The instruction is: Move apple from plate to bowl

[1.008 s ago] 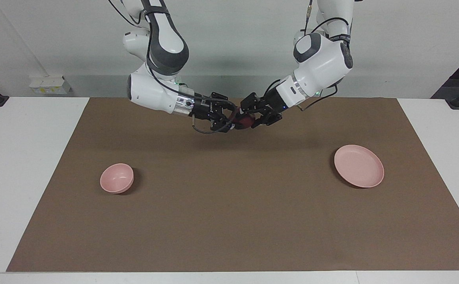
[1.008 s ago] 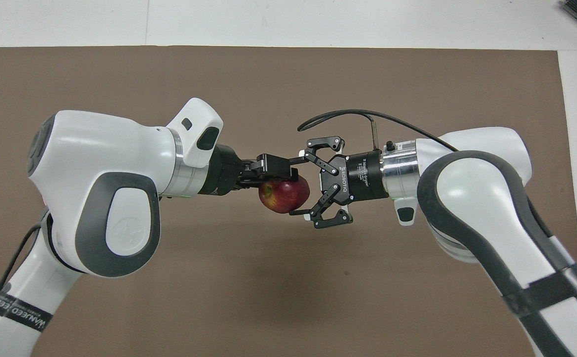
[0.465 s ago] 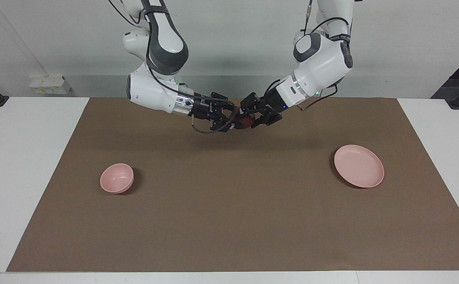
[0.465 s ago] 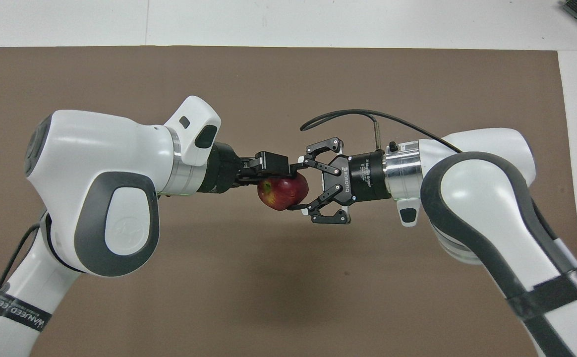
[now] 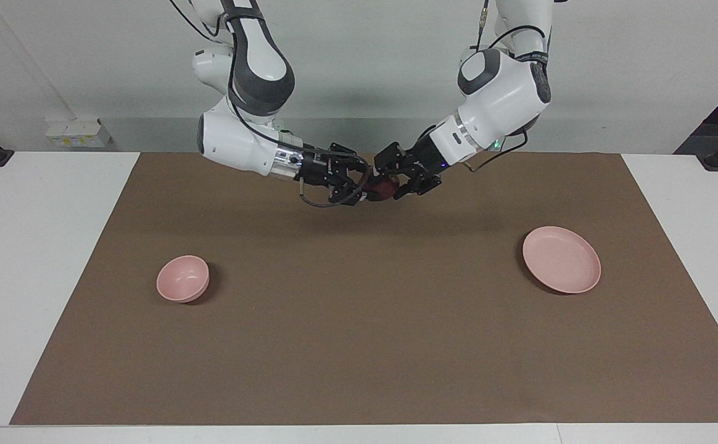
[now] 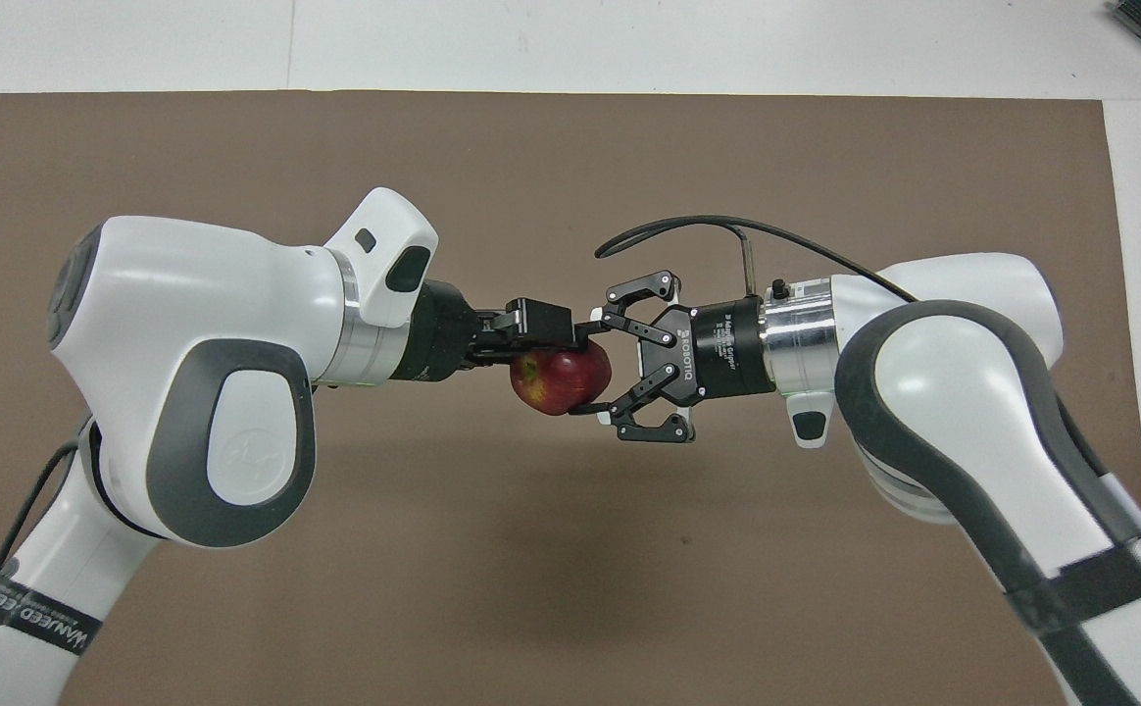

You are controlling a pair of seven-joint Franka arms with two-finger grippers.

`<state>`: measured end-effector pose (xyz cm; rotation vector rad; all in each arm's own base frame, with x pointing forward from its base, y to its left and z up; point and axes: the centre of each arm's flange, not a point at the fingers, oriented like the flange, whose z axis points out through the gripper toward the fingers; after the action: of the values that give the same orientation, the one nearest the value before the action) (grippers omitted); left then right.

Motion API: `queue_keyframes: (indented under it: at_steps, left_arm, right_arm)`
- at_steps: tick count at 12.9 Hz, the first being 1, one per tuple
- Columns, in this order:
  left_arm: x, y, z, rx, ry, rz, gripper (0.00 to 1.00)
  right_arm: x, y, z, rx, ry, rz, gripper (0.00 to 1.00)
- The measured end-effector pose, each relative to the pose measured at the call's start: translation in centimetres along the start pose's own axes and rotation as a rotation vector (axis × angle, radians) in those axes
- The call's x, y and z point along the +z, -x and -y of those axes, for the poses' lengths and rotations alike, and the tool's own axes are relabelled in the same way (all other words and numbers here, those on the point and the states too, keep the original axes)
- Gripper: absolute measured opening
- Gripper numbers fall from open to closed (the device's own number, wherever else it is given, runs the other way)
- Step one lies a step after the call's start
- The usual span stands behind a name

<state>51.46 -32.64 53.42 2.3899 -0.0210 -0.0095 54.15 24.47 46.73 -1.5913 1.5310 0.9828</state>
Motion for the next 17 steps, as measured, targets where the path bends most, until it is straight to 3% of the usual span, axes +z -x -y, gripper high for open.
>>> queue_keyframes:
  at_steps: [1, 4, 8, 14, 17]
  left_arm:
    - [-0.1, 0.1, -0.4, 0.017, -0.022, -0.004, 1.0]
    - [-0.5, 0.4, -1.1, 0.073, -0.094, -0.009, 1.0]
    - [-2.0, 0.0, -1.0, 0.154, -0.218, -0.049, 1.0]
    - [-5.3, -2.4, 2.4, 0.242, -0.467, -0.122, 1.0]
    - [-9.0, -3.7, 4.1, 0.31, -0.566, -0.101, 1.0]
  right_arm:
    - [0.0, 0.0, 0.0, -0.001, -0.002, -0.001, 0.7]
    - [0.2, -0.5, 0.3, -0.005, -0.024, -0.031, 0.7]
    - [-0.7, -3.0, 1.1, -0.049, -0.006, -0.176, 0.7]
    - [-3.5, -5.5, 2.3, -0.224, 0.063, -0.53, 0.7]
    - [-4.5, -5.8, 4.3, -0.399, 0.121, -0.774, 0.7]
